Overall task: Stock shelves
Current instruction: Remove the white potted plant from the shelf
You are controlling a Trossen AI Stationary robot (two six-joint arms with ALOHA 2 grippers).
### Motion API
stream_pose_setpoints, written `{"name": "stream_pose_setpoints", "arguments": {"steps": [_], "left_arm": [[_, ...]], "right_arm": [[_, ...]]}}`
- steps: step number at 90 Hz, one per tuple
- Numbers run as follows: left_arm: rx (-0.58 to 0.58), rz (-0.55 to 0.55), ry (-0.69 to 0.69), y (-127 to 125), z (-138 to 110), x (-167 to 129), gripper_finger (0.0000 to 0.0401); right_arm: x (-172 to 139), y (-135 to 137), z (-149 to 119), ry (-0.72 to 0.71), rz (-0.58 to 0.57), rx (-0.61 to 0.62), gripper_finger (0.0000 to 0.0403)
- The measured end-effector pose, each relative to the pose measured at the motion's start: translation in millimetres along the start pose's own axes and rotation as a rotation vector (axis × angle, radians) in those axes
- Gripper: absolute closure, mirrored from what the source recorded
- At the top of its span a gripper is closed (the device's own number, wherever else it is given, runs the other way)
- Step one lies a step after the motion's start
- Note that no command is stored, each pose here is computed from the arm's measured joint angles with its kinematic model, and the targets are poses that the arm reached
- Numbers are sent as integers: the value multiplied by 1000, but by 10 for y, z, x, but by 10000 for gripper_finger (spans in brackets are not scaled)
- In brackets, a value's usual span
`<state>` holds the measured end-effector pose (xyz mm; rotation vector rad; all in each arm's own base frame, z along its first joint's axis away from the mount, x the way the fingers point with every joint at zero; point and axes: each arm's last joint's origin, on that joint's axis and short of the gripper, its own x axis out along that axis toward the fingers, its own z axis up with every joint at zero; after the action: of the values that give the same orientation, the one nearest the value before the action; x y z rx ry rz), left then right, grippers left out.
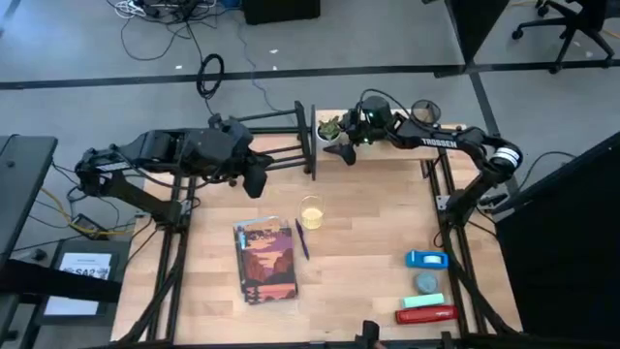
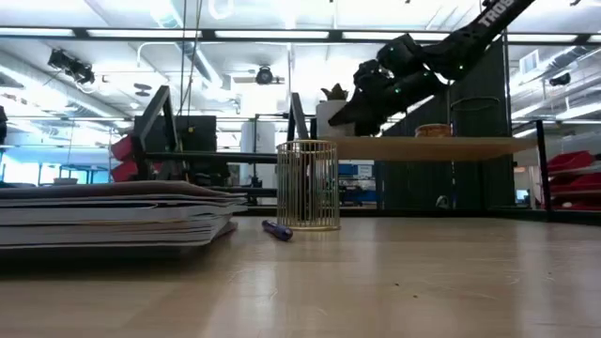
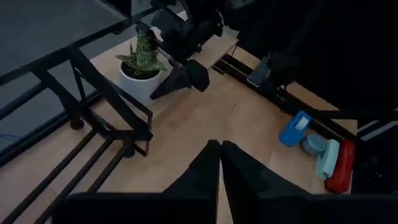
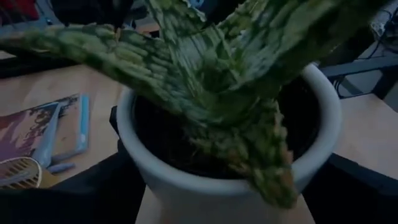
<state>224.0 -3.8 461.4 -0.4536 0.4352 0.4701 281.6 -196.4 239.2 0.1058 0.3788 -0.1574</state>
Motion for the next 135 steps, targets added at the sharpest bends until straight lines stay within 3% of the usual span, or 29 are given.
{"name": "stream_pose_setpoints", "arguments": {"steps": [31, 50, 60, 82, 95, 119, 135], "left_arm": [[-5, 0, 1, 0, -1, 0, 401], [-1, 2, 2, 2, -3, 0, 401], [0, 2, 3, 2, -3, 1, 401], [64, -1, 6, 1, -4, 1, 401], [81, -6, 10, 0, -6, 1, 401], [82, -53, 44, -12, -19, 1, 401], [83, -56, 49, -12, -22, 1, 401]], "right_arm": [[-362, 263, 335, -88, -34, -55, 89], [-844, 756, 577, -129, 40, -25, 89], [-1026, 1072, 548, -50, 93, 56, 89], [-1163, 1640, 27, 165, 155, 143, 89], [-1144, 1838, -332, 233, 104, 128, 89], [-834, 1831, -1137, 234, 23, 116, 89], [-581, 1747, -1398, 245, 1, 61, 89]]}}
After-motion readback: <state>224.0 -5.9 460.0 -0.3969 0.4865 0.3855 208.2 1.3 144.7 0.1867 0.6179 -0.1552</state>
